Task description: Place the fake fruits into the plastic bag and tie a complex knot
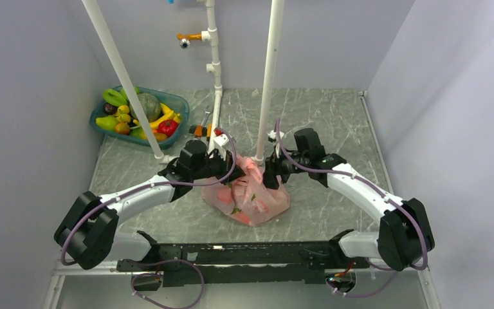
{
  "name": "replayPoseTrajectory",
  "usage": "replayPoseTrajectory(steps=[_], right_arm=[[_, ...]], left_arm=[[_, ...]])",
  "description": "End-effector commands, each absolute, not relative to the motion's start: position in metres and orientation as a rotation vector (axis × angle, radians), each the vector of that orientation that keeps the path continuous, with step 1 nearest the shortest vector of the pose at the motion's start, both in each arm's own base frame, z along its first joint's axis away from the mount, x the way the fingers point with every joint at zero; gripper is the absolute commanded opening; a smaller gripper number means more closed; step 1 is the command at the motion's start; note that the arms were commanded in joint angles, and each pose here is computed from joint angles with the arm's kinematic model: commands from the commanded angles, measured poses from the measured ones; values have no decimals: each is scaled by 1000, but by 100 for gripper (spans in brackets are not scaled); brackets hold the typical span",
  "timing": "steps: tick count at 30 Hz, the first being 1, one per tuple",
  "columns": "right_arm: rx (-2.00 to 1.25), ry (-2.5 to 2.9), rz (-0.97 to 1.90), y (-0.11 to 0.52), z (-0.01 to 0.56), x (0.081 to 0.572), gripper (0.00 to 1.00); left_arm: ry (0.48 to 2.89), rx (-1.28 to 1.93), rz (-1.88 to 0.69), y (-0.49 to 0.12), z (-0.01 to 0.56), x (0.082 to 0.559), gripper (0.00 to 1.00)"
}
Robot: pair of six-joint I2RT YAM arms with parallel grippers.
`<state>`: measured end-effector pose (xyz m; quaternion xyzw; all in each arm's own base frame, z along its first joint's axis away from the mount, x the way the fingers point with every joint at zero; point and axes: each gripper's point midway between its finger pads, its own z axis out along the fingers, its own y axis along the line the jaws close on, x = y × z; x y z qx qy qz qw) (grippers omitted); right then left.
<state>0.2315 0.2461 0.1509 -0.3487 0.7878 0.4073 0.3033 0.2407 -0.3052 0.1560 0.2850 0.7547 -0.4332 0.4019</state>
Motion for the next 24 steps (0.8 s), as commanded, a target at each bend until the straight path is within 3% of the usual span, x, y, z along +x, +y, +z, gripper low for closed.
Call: replayPoseTrajectory(steps=[1,4,12,19,24], right_arm=[[-1036,1956,1225,271,166,197,68],[-1002,1902,1253,294,176,196,75],[-864,1850,1297,326,203,221,81],[-916,1882,1195,280,212,209,91],[-973,1899,1142,254,211,196,86]], left_arm=[[1774,732,-1146,-317,192,257,0],[1723,809,-1266,-328,199,243,0],[1659,971,-1517,-331,199,195,0],[1679,1056,-1567,-325,183,177,0],[1675,1051,-1565,-327,184,180,0]])
